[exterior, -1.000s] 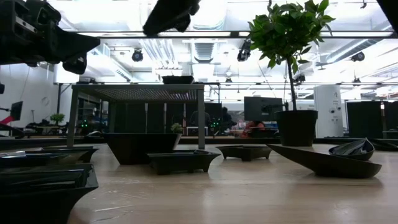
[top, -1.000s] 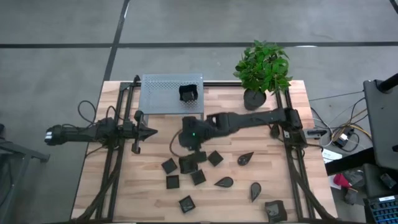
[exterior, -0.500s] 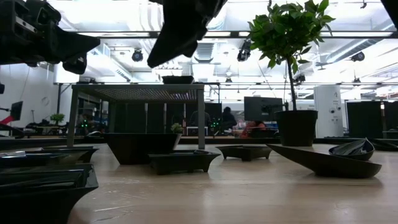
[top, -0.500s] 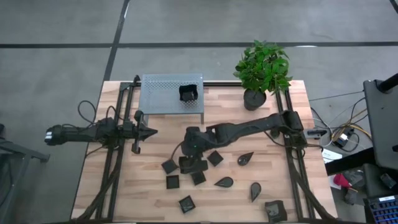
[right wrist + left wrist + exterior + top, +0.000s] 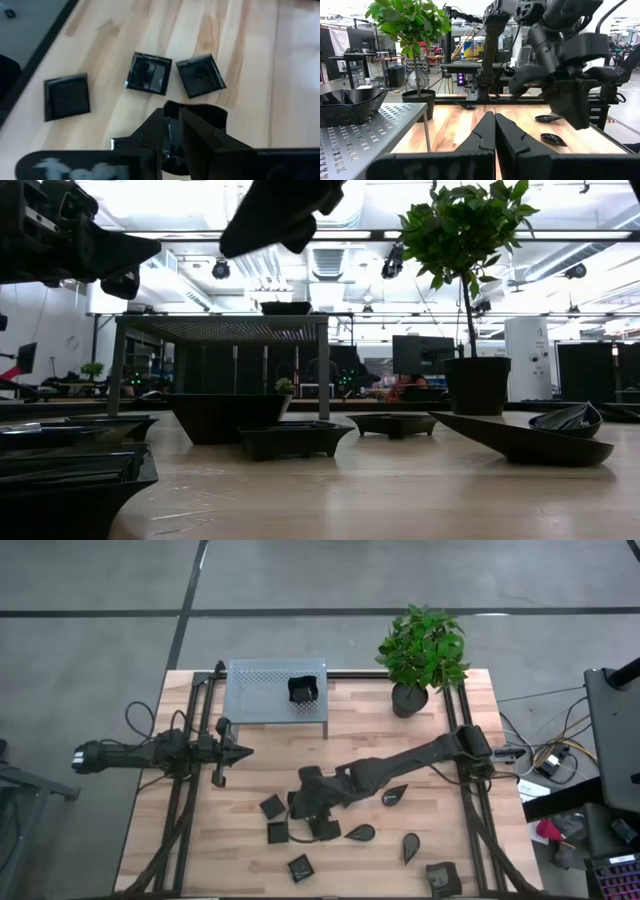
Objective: Pick & Place Mini shaped plates
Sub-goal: Stack the distorted square plate on top of the stacked distorted square plates on the shelf
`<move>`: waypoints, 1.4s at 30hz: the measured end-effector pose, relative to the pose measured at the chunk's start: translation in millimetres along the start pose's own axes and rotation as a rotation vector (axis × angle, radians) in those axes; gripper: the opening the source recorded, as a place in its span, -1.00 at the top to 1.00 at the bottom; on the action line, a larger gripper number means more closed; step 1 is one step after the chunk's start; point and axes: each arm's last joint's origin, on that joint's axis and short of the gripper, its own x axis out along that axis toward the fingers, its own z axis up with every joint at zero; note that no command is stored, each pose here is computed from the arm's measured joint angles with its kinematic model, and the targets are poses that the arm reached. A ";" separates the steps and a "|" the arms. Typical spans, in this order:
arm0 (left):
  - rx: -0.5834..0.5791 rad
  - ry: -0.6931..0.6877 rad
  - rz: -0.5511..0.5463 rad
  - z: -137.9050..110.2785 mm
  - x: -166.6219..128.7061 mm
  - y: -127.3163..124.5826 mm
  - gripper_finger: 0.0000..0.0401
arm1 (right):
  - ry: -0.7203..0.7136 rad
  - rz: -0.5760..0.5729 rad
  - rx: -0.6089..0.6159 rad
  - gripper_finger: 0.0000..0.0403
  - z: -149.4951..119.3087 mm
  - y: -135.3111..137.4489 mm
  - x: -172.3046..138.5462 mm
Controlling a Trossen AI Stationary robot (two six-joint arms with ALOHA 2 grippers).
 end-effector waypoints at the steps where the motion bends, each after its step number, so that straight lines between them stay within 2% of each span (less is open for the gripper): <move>1: 0.000 0.000 0.000 0.0 0.0 0.0 1.00 | 0.005 -0.004 0.001 0.69 -1.3 1.3 0.8; 8: 0.000 0.000 0.000 0.0 0.0 0.0 1.00 | -0.077 0.016 -0.023 0.43 -13.3 18.7 18.6; 13: 0.000 0.000 0.001 0.0 0.0 0.0 1.00 | -0.073 -0.052 -0.020 0.30 -33.6 15.0 35.0; 22: 0.000 0.000 0.000 0.0 0.0 0.0 1.00 | -0.011 -0.065 0.006 0.36 -61.7 13.7 60.2; 31: 0.000 0.000 0.000 0.0 0.0 0.0 1.00 | 0.004 -0.061 0.002 0.42 -69.4 14.2 79.7; 42: 0.000 0.000 0.000 0.0 0.0 0.0 1.00 | -0.029 -0.064 0.012 0.55 -66.2 12.7 79.7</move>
